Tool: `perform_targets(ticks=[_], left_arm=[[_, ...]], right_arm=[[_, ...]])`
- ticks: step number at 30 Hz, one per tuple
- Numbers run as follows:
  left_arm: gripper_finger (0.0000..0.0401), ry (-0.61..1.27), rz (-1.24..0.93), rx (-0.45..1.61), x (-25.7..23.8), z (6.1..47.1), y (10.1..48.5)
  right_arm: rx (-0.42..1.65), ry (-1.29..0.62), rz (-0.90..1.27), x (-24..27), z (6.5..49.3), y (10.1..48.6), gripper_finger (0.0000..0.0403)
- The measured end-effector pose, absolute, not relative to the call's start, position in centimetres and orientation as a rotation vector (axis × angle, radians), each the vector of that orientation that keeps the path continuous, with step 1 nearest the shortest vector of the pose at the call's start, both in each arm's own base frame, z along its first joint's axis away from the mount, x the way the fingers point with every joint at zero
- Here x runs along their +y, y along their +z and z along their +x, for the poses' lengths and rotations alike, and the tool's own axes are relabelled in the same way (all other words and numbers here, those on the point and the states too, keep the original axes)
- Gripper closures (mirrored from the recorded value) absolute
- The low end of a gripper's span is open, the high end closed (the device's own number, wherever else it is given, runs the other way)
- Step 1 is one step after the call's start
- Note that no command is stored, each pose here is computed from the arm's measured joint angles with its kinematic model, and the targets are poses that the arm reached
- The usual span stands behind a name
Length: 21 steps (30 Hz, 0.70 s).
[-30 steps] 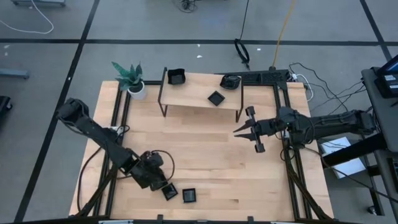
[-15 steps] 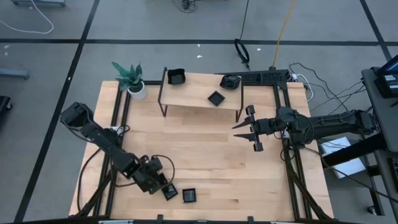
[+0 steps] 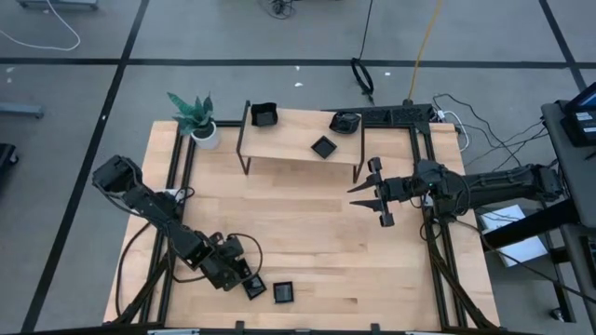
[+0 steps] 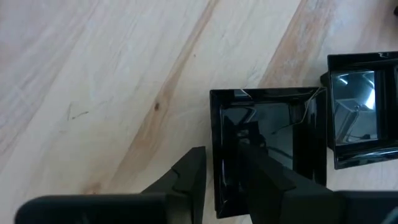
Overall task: Pick & Place Mini shaped plates
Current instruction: Stack the black square plate on top of the other black square plates on the shelf
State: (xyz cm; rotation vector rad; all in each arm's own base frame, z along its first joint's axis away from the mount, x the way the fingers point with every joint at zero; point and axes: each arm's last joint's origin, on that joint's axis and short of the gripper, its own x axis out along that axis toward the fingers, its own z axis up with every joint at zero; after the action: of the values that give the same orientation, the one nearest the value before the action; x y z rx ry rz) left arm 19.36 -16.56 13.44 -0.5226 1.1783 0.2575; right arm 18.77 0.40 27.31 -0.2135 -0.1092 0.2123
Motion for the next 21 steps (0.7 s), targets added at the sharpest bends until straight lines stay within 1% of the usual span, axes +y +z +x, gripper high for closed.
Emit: perform_targets(ticks=[21], left_arm=[[0.0309, 0.256, -0.518, 1.164, -16.47, 19.36, 13.7]], right_arm=[[-0.11, 0.213, -0.216, 0.4, 18.77, 27.32, 0.0282]])
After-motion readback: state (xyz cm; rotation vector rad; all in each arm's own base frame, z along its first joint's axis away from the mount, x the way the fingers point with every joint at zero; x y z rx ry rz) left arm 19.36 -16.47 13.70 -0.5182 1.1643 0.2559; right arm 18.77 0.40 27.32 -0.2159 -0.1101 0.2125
